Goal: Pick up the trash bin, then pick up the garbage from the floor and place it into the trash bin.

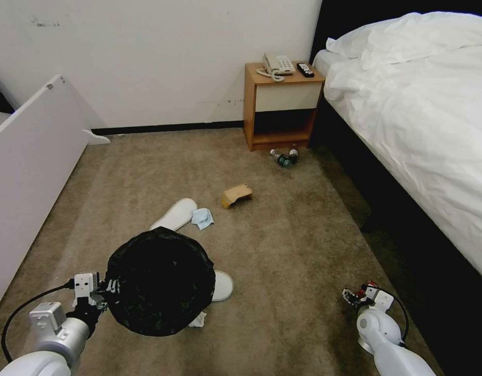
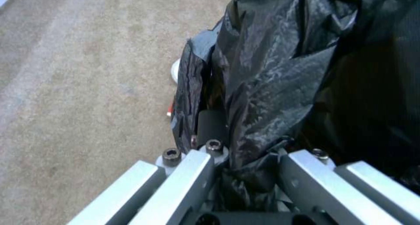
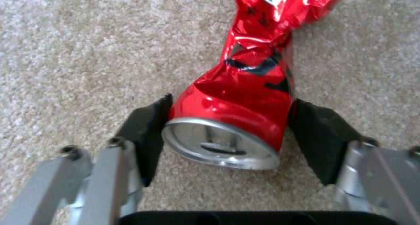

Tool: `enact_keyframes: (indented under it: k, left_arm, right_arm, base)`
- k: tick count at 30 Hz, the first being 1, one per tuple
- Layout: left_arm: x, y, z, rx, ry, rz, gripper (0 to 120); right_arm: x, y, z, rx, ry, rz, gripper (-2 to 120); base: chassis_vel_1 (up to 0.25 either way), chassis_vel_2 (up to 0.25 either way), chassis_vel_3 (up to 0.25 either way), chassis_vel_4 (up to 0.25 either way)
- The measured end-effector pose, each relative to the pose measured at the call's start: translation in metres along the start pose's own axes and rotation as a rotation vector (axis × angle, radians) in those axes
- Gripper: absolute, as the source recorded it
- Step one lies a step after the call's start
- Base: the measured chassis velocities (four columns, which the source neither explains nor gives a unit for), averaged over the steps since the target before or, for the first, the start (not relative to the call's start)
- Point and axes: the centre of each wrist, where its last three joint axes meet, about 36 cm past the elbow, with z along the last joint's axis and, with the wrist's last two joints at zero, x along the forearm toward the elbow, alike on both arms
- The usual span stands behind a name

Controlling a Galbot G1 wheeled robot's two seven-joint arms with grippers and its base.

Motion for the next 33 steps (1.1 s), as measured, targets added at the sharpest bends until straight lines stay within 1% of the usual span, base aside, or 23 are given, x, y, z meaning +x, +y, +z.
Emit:
enact_keyframes:
  k: [1, 2, 4, 5, 21, 28, 30, 31, 33]
  left_arm:
    - [0.0, 0.0, 0.0, 0.001, 0.0, 0.0, 0]
    - [0.0, 0.0, 0.001, 0.001, 0.0, 0.0, 0]
    - [0.0, 0.0, 0.001, 0.002, 0.0, 0.0, 0]
    - [0.001, 0.0, 0.001, 0.001, 0.0, 0.0, 0]
    - [0.001, 0.0, 0.006, 0.003, 0.004, -0.004, 0]
    - [0.0, -0.001, 0.004, -0.008, 0.006, -0.002, 0]
    - [-0.001, -0.002, 0.003, -0.008, 0.015, -0.002, 0]
    - [-0.001, -0.002, 0.003, -0.008, 0.015, -0.002, 0]
    - [-0.002, -0.003, 0.0, -0.006, 0.02, 0.002, 0]
  right_arm:
    - [0.0, 0.0, 0.001, -0.003, -0.003, 0.0, 61]
    - [0.0, -0.001, 0.001, -0.007, -0.007, -0.001, 55]
    - [0.0, -0.001, 0.001, -0.008, -0.008, -0.001, 54]
    - [-0.001, -0.001, 0.0, -0.01, -0.016, 0.0, 50]
    - [-0.002, 0.001, -0.004, -0.013, -0.05, -0.014, 49]
    - [0.02, -0.006, -0.016, 0.012, -0.098, -0.027, 49]
    - [0.037, -0.015, -0.021, 0.045, -0.122, -0.032, 49]
    - [0.037, -0.015, -0.021, 0.045, -0.122, -0.032, 49]
    - [0.055, -0.022, -0.029, 0.078, -0.15, -0.047, 49]
  base:
    - [0.0, 0.0, 0.0, 0.0]
    - [0.0, 0.0, 0.0, 0.0]
    - [0.0, 0.0, 0.0, 0.0]
    - [0.0, 0.0, 0.0, 0.0]
    - [0.0, 0.0, 0.0, 0.0]
    - [0.0, 0.0, 0.0, 0.0]
    - [0.0, 0.0, 0.0, 0.0]
    - [0.0, 0.0, 0.0, 0.0]
    - [0.0, 0.0, 0.0, 0.0]
